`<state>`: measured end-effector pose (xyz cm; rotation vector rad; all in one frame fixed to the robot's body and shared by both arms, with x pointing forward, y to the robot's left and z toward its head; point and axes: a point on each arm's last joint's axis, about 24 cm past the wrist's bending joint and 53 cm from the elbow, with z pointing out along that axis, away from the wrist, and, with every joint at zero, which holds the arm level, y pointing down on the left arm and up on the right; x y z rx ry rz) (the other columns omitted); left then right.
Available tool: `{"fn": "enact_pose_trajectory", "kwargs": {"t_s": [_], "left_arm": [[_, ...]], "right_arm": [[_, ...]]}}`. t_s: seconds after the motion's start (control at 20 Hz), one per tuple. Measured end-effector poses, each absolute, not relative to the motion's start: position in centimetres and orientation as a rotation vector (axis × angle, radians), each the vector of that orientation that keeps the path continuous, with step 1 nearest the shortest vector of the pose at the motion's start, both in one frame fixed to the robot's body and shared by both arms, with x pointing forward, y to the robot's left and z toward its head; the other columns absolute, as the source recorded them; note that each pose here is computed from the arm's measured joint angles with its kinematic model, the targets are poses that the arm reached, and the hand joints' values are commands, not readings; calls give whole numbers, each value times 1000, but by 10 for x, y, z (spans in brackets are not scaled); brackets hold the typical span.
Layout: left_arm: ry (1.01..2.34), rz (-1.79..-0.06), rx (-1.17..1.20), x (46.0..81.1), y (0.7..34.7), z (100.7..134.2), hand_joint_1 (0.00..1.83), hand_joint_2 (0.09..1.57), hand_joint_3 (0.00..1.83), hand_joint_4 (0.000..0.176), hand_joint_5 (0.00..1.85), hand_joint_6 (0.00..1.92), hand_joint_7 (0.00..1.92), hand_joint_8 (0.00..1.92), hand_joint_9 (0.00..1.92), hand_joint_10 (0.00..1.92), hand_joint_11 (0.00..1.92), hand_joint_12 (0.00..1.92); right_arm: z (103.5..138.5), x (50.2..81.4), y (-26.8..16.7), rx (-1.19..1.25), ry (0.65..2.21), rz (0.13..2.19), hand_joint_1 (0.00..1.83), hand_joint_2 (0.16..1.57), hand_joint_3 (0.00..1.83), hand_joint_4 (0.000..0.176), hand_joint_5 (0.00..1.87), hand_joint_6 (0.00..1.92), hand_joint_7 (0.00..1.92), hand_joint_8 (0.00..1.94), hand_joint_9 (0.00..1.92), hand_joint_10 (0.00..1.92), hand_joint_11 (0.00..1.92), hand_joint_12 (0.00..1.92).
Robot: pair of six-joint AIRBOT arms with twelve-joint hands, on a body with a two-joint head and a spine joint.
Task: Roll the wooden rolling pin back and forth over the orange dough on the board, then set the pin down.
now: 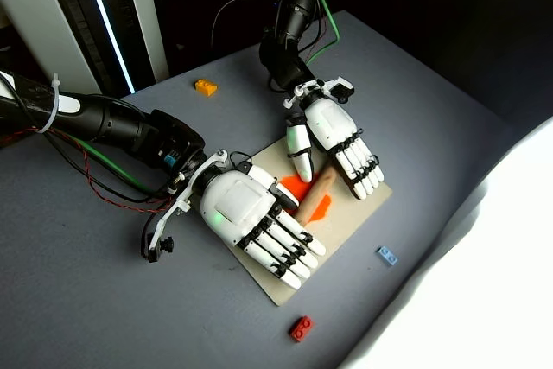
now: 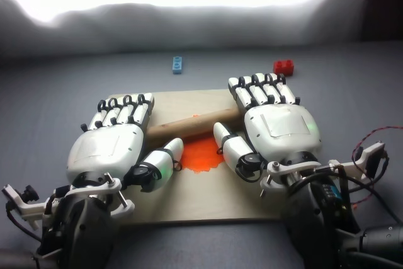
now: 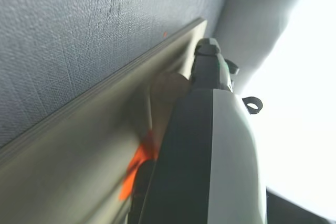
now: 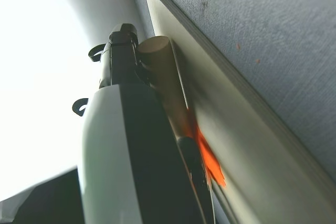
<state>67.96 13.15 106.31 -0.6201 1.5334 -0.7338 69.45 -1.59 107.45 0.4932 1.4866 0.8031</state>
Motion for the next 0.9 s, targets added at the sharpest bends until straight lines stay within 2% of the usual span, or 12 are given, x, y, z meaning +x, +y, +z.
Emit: {"fn": "enact_pose_trajectory", "kwargs": {"t_s": [0.4, 0.5, 0.9], "left_arm": [[1519, -747, -632, 687, 131, 1066, 0, 1420, 0, 0, 0, 0, 0, 0, 0, 0, 0, 0], [1517, -745, -631, 688, 131, 1066, 0, 1419, 0, 0, 0, 0, 3, 1, 0, 0, 0, 0], [1510, -743, -631, 692, 131, 1067, 0, 1422, 0, 0, 0, 0, 15, 5, 0, 0, 0, 0]], "right_arm": [[1075, 702, -16, 499, 1489, 816, 0, 1426, 3, 0, 136, 6, 121, 3, 77, 2, 0, 66], [1074, 702, -16, 498, 1491, 819, 0, 1426, 1, 0, 156, 7, 139, 4, 96, 3, 0, 153], [1075, 704, -15, 494, 1494, 822, 0, 1412, 0, 0, 148, 5, 132, 3, 84, 0, 0, 128]]}}
